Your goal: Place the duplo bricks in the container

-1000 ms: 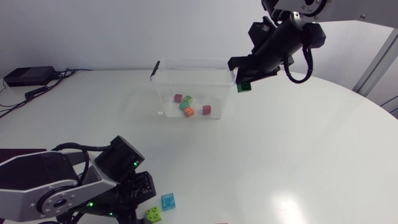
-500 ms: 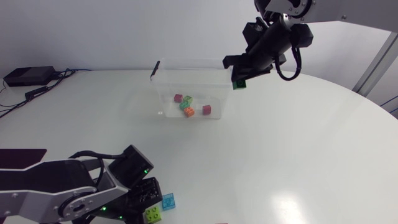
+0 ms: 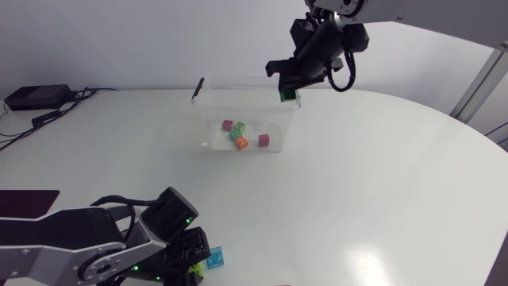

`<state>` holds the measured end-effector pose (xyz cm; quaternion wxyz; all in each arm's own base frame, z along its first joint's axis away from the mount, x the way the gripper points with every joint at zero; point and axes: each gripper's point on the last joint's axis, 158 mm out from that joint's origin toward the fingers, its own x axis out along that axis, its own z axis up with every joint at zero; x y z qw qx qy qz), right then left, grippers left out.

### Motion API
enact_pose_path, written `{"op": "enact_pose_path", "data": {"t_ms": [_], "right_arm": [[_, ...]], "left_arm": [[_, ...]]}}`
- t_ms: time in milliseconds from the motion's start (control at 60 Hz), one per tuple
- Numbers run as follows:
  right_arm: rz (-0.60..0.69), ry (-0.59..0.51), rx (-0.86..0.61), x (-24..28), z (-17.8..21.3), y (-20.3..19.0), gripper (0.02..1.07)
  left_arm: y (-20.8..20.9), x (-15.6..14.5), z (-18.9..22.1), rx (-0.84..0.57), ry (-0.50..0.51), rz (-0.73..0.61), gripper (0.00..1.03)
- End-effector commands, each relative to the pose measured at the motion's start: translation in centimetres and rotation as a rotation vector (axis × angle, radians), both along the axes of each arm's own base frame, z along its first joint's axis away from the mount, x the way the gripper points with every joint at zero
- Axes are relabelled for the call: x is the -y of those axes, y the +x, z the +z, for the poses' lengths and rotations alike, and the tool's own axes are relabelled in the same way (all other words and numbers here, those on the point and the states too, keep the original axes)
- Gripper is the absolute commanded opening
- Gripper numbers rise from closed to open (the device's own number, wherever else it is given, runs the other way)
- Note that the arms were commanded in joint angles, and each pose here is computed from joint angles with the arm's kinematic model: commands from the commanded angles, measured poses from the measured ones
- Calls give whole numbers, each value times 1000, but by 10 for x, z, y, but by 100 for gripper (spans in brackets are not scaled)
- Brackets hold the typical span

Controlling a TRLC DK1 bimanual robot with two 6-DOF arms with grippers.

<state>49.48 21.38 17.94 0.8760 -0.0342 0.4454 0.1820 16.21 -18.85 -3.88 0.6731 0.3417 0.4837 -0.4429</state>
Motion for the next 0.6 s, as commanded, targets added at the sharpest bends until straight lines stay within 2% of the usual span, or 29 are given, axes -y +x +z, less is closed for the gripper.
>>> {"op": "enact_pose_path", "data": {"t_ms": [0, 400, 467, 583], "right_arm": [[-26, 2, -10, -4, -11, 11, 31], [-47, -20, 23, -10, -19, 38, 32], [-47, -23, 22, -11, -20, 40, 42], [-43, -36, 12, -13, -27, 40, 75]], "left_arm": [[-4, -3, 4, 15, -18, 12, 30], [15, -1, 63, 127, -147, 46, 30], [23, -3, 73, 144, -162, 63, 30], [34, -7, 88, 172, -186, 87, 31]]}}
